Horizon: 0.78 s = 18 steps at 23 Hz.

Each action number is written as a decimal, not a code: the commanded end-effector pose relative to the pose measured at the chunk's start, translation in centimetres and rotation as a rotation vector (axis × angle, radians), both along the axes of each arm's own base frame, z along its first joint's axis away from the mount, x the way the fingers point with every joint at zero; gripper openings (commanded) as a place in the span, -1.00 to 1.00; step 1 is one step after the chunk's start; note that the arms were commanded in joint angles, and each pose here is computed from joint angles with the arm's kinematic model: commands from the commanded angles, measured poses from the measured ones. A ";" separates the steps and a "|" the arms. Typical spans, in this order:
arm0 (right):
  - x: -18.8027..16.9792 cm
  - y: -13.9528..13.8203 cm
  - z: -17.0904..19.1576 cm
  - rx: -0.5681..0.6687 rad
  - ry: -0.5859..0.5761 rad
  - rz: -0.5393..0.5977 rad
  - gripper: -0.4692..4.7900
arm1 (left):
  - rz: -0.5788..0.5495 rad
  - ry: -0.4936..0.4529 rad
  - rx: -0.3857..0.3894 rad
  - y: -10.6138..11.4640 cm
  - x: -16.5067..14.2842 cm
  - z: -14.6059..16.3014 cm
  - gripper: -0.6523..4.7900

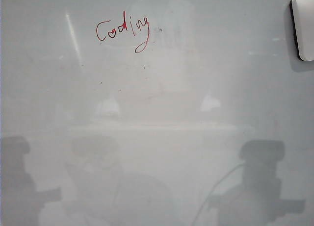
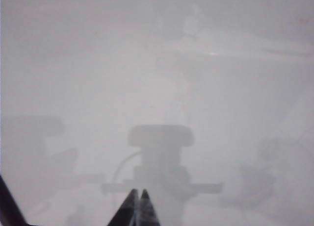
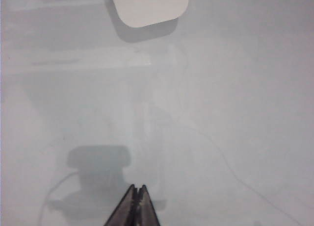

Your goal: Grab the whiteboard eraser that is attached to the surface of the whiteboard and use it to clean the writing on the whiteboard.

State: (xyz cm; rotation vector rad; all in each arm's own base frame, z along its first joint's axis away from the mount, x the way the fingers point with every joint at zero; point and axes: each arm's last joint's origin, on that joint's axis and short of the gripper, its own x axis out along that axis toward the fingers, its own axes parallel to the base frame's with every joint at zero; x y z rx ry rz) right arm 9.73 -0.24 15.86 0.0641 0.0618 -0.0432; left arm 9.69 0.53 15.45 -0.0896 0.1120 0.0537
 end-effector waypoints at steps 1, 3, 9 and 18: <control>-0.5 0.1 3.3 0.175 -0.170 0.029 -0.83 | -0.112 -0.139 -0.312 -0.4 -0.4 2.9 -0.78; -1.7 0.3 7.1 0.317 -0.259 0.104 -0.83 | -0.310 -0.219 -0.397 -0.9 -1.3 6.2 -0.78; -7.2 1.1 15.1 0.063 -0.231 0.327 -0.83 | -0.698 -0.281 -0.295 -2.0 -4.3 11.7 -0.78; -1.0 0.3 17.7 -0.212 -0.037 0.109 0.40 | -0.720 -0.231 -0.220 -2.1 -4.6 11.6 -0.78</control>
